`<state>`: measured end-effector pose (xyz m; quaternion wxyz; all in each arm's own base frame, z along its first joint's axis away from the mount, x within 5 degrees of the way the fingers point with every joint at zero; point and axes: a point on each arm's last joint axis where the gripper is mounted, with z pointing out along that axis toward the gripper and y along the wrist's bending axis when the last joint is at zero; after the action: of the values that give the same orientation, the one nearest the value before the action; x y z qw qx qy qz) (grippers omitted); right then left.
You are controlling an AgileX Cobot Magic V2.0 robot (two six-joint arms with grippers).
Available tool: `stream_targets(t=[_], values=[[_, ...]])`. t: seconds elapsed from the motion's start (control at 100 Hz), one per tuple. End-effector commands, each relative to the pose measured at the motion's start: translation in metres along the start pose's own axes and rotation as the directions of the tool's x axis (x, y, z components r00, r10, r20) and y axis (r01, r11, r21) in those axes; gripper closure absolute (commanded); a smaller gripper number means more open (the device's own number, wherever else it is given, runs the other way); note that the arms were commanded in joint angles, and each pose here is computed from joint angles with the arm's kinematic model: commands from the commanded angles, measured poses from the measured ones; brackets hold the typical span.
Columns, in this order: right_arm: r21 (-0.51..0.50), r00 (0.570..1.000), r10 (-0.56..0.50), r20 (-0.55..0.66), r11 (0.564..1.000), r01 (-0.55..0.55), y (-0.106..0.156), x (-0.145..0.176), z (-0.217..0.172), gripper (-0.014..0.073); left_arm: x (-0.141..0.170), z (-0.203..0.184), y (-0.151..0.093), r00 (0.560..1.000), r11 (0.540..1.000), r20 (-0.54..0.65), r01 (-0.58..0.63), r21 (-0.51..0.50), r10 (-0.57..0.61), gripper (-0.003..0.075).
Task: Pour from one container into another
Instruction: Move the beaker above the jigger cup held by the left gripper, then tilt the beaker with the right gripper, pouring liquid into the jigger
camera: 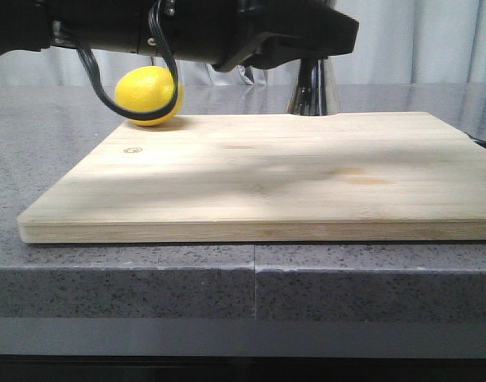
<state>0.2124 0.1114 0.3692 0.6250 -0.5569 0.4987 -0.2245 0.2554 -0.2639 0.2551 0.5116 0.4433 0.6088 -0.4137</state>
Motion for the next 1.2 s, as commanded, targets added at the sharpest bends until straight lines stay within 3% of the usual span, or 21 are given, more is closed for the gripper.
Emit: stream_targets(t=[0.0,0.53,1.19], values=[[0.058,0.999,-0.026,0.036,0.998,0.024,-0.0167,-0.0081,-0.0086,0.0355,-0.0316,-0.0078,-0.0073,0.991,0.999,0.132,-0.012,0.033,0.008,0.0741],[0.061,0.998,-0.067,-0.001,0.996,0.067,-0.0171,-0.0050,-0.0086,0.0355,-0.0317,-0.0080,-0.0100,0.991,0.998,0.135,-0.032,0.061,0.023,0.0741],[0.061,0.980,-0.198,-0.009,0.978,0.198,-0.0171,-0.0050,-0.0086,0.0355,-0.0317,-0.0080,-0.0101,0.991,0.998,0.134,-0.032,0.062,0.024,0.0741]])
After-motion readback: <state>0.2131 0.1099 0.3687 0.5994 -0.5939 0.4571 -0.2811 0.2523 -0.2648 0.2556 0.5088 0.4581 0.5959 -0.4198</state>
